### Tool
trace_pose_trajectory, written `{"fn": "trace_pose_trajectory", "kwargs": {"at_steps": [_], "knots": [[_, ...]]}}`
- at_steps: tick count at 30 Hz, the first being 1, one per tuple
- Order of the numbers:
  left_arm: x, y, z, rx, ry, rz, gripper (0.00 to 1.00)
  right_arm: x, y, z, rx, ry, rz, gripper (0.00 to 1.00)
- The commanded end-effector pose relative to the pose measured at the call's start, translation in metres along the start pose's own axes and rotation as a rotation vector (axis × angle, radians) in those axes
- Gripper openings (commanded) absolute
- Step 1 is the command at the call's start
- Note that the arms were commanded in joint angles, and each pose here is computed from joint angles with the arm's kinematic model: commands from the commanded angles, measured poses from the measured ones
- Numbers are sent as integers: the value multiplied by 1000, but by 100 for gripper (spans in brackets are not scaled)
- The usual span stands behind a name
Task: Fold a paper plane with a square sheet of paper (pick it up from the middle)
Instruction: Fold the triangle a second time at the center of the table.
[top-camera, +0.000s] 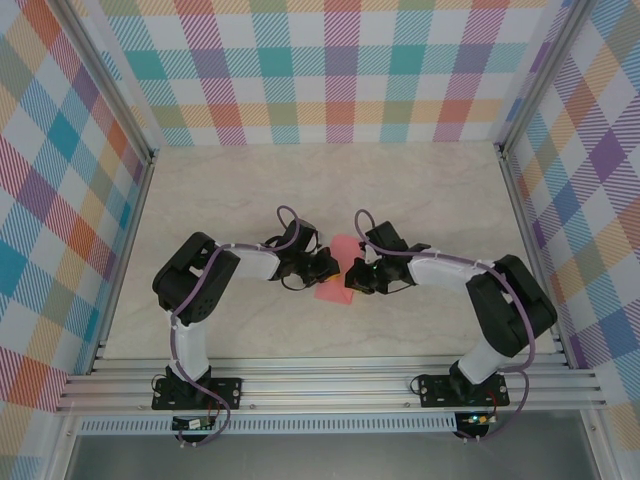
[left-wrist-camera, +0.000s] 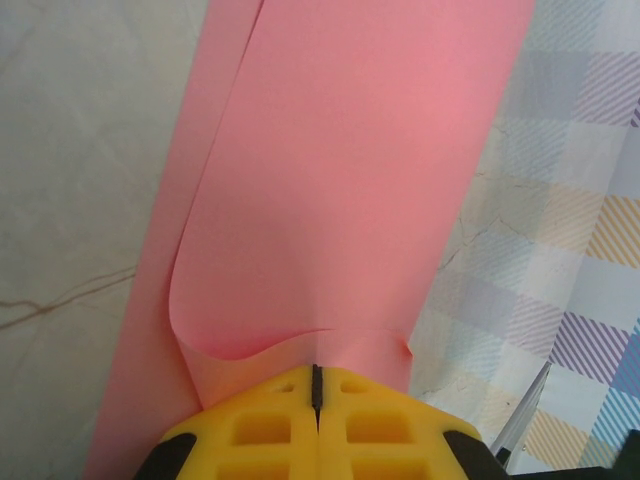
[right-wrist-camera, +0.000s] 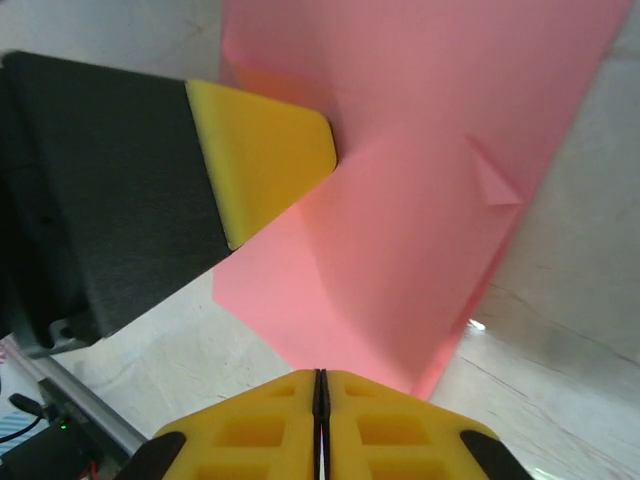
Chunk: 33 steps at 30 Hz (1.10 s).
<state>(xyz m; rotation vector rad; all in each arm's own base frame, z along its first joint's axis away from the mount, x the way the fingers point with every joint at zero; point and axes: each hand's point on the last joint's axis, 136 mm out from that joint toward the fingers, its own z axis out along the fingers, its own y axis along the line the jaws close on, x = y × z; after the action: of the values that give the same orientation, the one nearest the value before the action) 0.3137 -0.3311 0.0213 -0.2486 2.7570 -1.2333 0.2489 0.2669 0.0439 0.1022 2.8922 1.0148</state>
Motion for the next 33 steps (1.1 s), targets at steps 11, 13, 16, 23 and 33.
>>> {"fn": "trace_pose_trajectory", "kwargs": {"at_steps": [11,13,16,23,33], "knots": [[15,34,7,-96,51,-34,0,-6,16,23,-56,51,20,11],[16,35,6,-97,51,-32,0,-3,9,27,-33,63,28,11],[16,35,7,-96,54,-33,0,3,-3,31,-5,79,39,11],[16,36,8,-100,56,-30,0,15,-29,37,68,101,50,12],[17,37,9,-102,59,-33,0,11,-4,21,7,93,-4,13]]}}
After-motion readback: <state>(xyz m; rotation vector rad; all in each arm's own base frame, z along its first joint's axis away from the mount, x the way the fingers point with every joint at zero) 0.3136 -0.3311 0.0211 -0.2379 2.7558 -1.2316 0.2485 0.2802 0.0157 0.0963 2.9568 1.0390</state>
